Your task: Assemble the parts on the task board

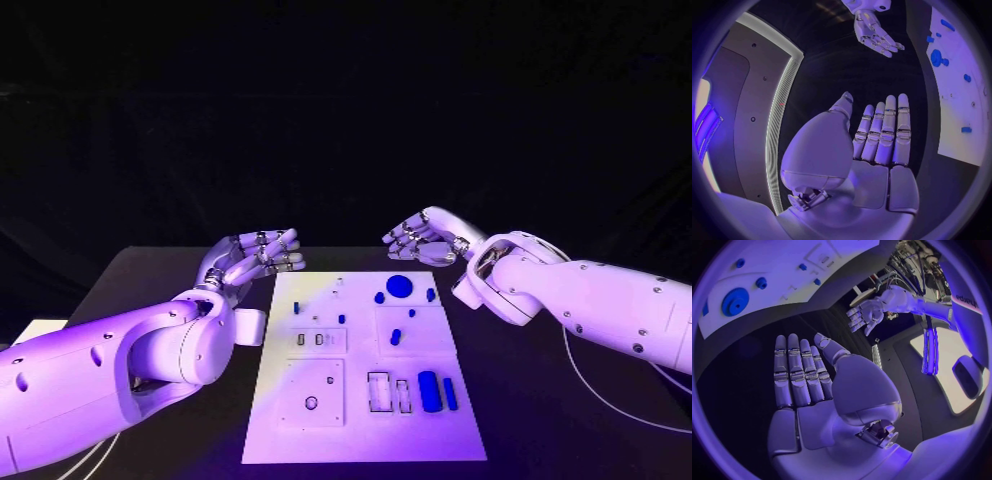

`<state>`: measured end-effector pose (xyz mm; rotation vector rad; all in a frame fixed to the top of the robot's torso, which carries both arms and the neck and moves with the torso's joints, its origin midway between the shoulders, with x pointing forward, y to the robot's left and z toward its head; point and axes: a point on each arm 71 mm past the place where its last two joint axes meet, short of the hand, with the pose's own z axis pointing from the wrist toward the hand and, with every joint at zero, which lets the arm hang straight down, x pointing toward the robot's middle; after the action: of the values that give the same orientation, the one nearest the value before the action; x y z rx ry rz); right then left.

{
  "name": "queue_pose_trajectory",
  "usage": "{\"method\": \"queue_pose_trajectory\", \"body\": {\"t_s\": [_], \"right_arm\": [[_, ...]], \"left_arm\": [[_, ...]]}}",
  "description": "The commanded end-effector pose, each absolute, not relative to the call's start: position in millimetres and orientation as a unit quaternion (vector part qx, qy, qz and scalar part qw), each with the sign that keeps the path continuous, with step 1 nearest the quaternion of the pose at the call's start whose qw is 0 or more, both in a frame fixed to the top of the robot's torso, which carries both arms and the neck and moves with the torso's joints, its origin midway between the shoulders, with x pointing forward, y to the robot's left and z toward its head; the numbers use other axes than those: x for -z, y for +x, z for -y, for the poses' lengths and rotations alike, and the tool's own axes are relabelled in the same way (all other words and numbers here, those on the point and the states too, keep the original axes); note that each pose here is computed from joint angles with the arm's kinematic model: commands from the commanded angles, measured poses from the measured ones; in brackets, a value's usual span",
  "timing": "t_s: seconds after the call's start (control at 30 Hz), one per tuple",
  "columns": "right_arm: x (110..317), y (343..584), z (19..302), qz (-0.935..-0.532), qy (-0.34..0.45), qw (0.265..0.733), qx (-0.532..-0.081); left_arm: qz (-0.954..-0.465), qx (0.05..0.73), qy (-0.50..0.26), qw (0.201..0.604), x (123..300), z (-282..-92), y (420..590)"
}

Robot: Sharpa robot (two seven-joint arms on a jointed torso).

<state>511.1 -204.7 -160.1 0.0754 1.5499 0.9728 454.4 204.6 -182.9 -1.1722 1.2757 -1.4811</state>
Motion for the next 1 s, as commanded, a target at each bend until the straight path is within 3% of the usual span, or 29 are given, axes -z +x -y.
{"method": "queue_pose_trajectory", "body": {"t_s": [0.03, 0.27, 0.47, 1.0], "right_arm": [[161.1, 510.3, 200.5, -0.695, -0.087, 0.638, -0.322], [161.2, 509.6, 196.7, -0.704, -0.163, 0.646, -0.246], [163.8, 509.0, 193.2, -0.715, -0.193, 0.637, -0.215], [169.6, 511.0, 189.6, -0.734, -0.216, 0.616, -0.189]], "left_arm": [[-0.507, 0.616, -0.46, 0.39, 176.1, -197.6, 447.4], [-0.508, 0.634, -0.463, 0.355, 168.8, -188.5, 434.5], [-0.508, 0.644, -0.461, 0.34, 161.8, -184.3, 427.0], [-0.508, 0.651, -0.456, 0.331, 153.5, -182.3, 421.4]]}}
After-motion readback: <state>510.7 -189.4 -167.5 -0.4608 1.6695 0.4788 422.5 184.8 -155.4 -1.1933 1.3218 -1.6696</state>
